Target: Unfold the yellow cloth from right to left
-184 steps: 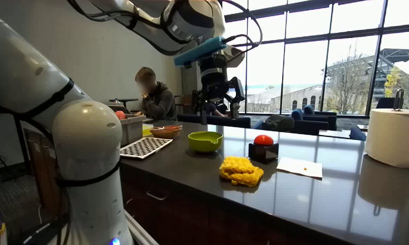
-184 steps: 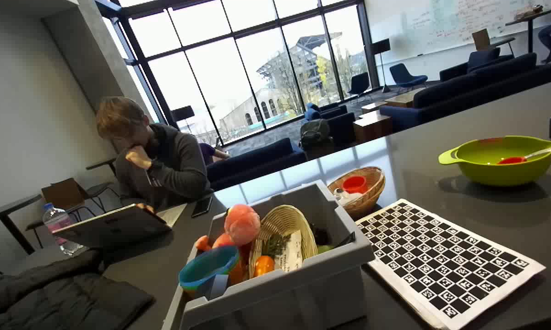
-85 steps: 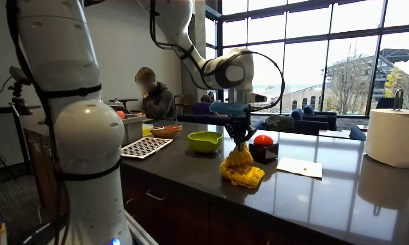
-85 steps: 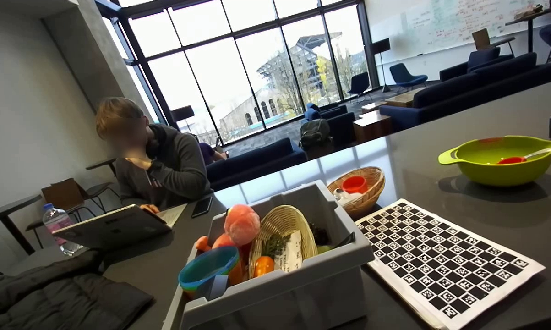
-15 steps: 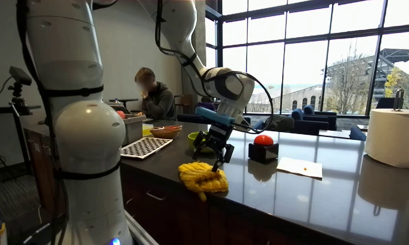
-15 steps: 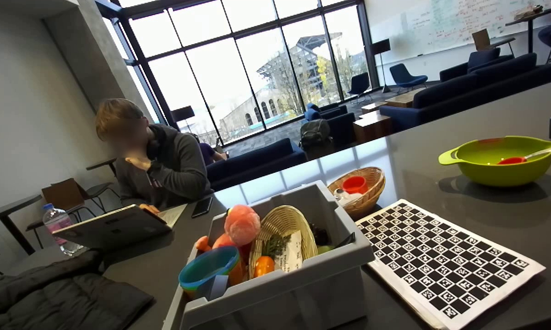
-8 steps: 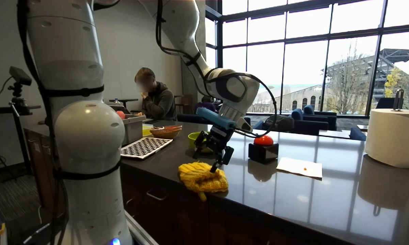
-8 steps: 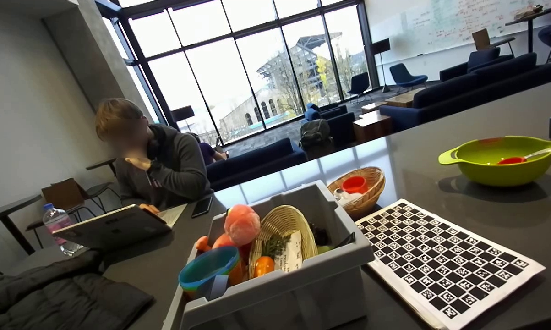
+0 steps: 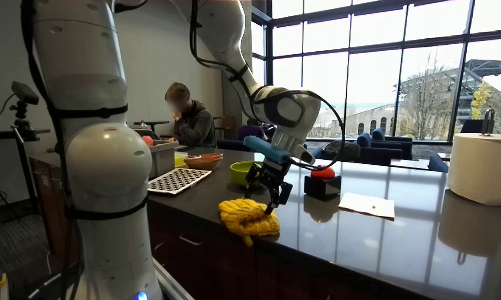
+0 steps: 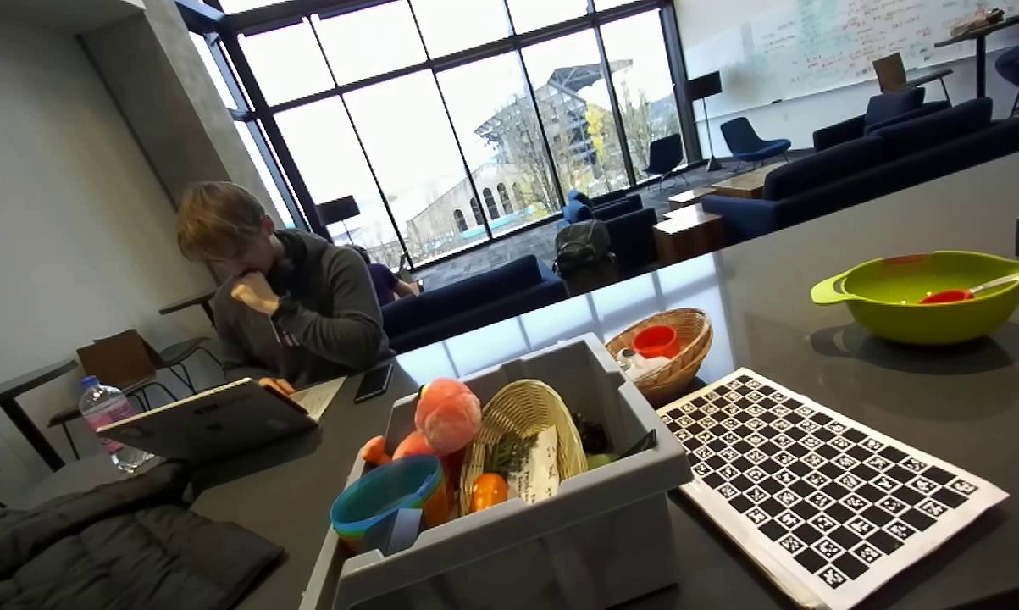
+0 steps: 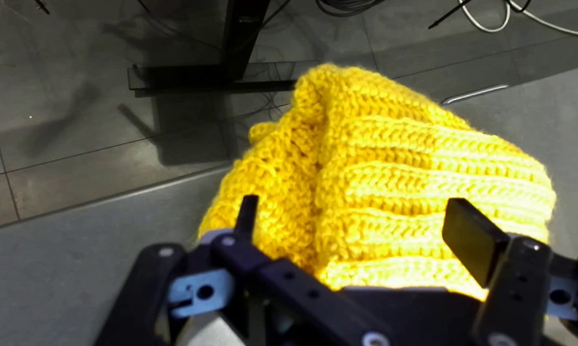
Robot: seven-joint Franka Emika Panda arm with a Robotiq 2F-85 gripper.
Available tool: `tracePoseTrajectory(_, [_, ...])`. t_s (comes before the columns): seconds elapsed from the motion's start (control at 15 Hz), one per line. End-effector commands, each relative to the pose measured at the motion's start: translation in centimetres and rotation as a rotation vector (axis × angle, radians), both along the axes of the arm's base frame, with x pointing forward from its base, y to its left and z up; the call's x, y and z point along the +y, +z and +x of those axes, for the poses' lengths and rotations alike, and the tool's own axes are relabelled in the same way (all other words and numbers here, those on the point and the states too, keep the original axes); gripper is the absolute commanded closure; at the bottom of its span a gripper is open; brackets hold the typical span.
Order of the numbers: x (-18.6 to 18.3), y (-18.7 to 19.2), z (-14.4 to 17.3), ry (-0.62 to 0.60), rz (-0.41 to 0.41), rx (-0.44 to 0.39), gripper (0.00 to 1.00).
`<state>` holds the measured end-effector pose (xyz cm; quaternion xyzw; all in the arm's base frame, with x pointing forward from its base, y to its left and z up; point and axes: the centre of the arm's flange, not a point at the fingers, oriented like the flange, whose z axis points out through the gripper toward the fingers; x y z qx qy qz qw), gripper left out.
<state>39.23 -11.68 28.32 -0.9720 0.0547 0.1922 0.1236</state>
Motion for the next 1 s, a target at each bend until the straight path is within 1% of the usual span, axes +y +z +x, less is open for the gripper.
tracePoseTrajectory(0.0, [-0.4, -0.3, -0.3, -0.06, -0.012, -0.029, 0.02])
tracePoseTrajectory(0.13, [-0.4, -0.2, -0.4, -0.078, -0.023, -0.034, 0.03])
tracePoseTrajectory(0.2, [-0.5, -0.1, -0.4, -0.086, -0.032, -0.039, 0.05])
tracePoseTrajectory(0.47, [-0.3, 0.2, -0.4, -0.107, -0.052, -0.054, 0.04])
tracePoseTrajectory(0.8, [0.6, -0.1, -0.1, -0.097, -0.059, -0.056, 0.07])
tracePoseTrajectory(0.87, [1.0, -0.2, 0.0, -0.086, -0.057, -0.053, 0.04])
tracePoseTrajectory(0.93, [1.3, -0.4, 0.1, -0.079, -0.054, -0.052, 0.05])
